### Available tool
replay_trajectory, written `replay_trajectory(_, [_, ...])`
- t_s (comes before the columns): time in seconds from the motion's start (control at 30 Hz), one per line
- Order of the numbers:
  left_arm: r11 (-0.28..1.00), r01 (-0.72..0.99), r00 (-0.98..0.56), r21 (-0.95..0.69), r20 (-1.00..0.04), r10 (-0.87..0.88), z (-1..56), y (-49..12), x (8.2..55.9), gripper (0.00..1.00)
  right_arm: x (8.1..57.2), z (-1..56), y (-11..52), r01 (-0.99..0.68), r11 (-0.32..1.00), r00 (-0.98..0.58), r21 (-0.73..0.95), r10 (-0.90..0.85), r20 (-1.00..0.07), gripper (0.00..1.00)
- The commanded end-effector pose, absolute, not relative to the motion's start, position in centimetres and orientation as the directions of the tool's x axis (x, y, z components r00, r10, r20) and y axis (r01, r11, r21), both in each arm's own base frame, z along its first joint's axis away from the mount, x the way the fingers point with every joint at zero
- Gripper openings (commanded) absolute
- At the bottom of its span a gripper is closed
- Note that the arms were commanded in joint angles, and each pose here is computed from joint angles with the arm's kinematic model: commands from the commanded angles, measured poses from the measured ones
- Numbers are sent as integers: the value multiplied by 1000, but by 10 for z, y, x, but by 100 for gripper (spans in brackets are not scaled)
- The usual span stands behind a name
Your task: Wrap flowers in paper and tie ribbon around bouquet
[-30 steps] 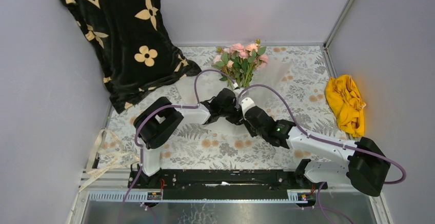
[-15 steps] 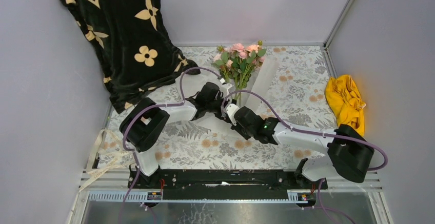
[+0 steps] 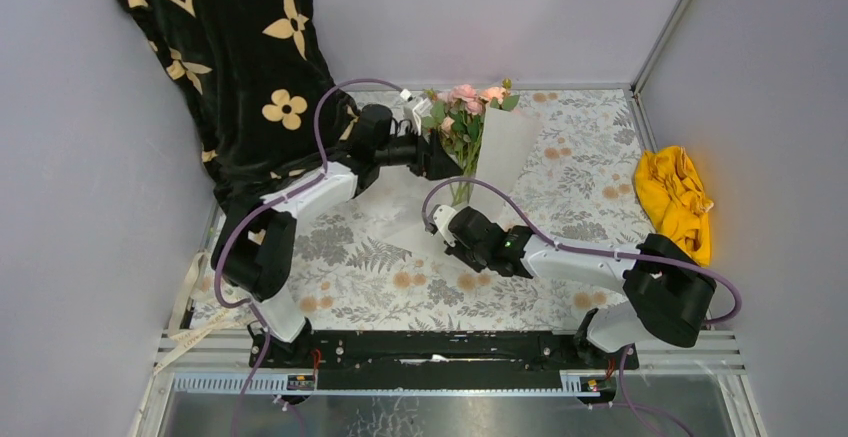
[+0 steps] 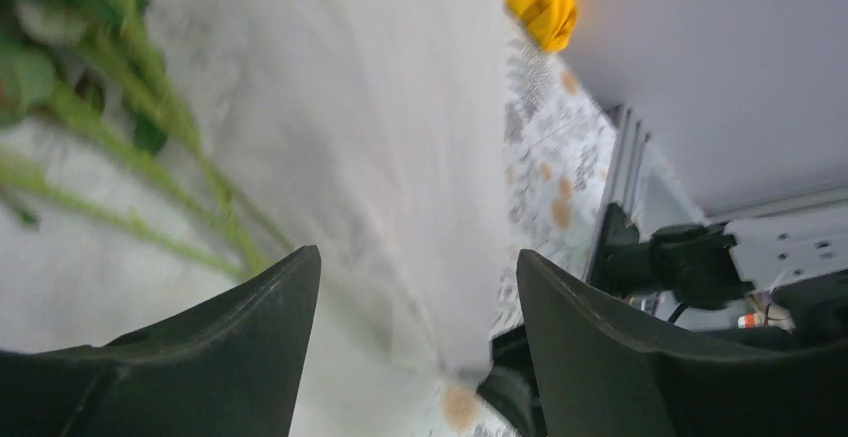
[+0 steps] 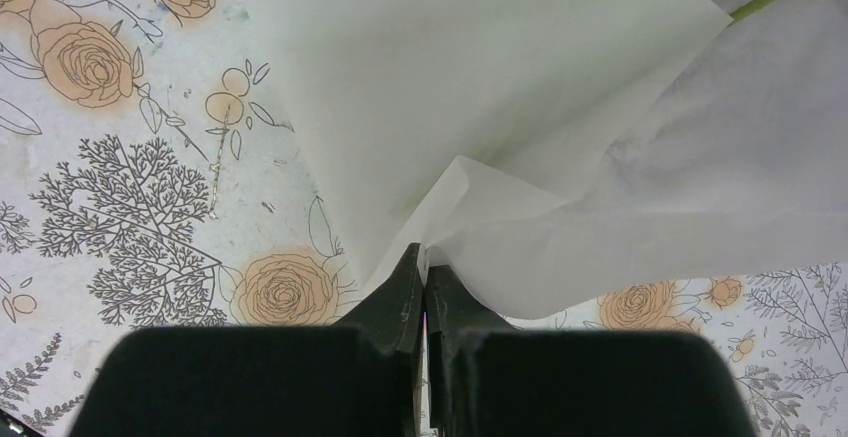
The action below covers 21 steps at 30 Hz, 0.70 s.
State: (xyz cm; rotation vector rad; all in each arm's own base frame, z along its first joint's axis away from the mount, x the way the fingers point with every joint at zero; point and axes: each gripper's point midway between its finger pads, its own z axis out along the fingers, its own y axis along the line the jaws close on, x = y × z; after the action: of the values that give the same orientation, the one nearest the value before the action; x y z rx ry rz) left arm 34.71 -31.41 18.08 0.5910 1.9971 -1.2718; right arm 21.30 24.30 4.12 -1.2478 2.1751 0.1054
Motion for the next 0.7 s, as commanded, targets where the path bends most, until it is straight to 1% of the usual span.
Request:
replay_trajectory(0.0, [275,686,-688,-673,-723,-54,225,-352,355,84,216,51,255,-817,524,-321,-240,-760,-566,0])
replay_trajectory(0.1, [256,629,-749,-734,-660,-51,224,-368,357,95,217,51,253,-812,526,-321,-251,-763,-561,0])
replay_trajectory(0.13, [252,626,-756,-738,-654,-37,221,-371,355,98,217,51,253,-811,527,-321,-253,-763,-561,0])
replay_trajectory(0.23, [236,652,-741,-720,-671,-1,217,-380,348,99,217,53,252,-811,527,-317,-255,-761,-566,0])
replay_trajectory(0.37, [216,675,-723,-706,-691,2,221,-389,344,99,217,53,252,-811,525,-313,-259,-763,-566,0])
replay_trajectory(0.4, [238,675,-719,-699,-695,-1,219,-391,347,99,217,54,251,-811,524,-313,-259,-763,-565,0])
replay_trajectory(0.43, [279,665,-721,-693,-693,-1,213,-392,352,97,217,54,252,-812,524,-312,-258,-762,-567,0])
replay_trajectory(0.47, [328,649,-726,-687,-688,-4,204,-391,358,90,217,54,253,-814,521,-310,-256,-763,-568,0])
replay_trajectory(0.5, [381,629,-730,-678,-683,-11,194,-390,367,80,217,54,254,-815,520,-308,-255,-762,-570,0])
replay_trajectory(0.53, [420,610,-738,-672,-675,-8,184,-388,372,63,217,54,254,-817,518,-307,-253,-763,-569,0])
replay_trajectory(0.57, [462,587,-751,-665,-661,2,171,-383,374,40,217,54,254,-818,516,-307,-254,-764,-567,0])
replay_trajectory(0.63, [519,566,-756,-641,-655,15,154,-376,377,5,217,54,253,-818,514,-306,-258,-769,-562,0])
replay_trajectory(0.67, [536,557,-758,-634,-652,16,148,-371,378,0,216,54,252,-817,516,-308,-259,-769,-560,0])
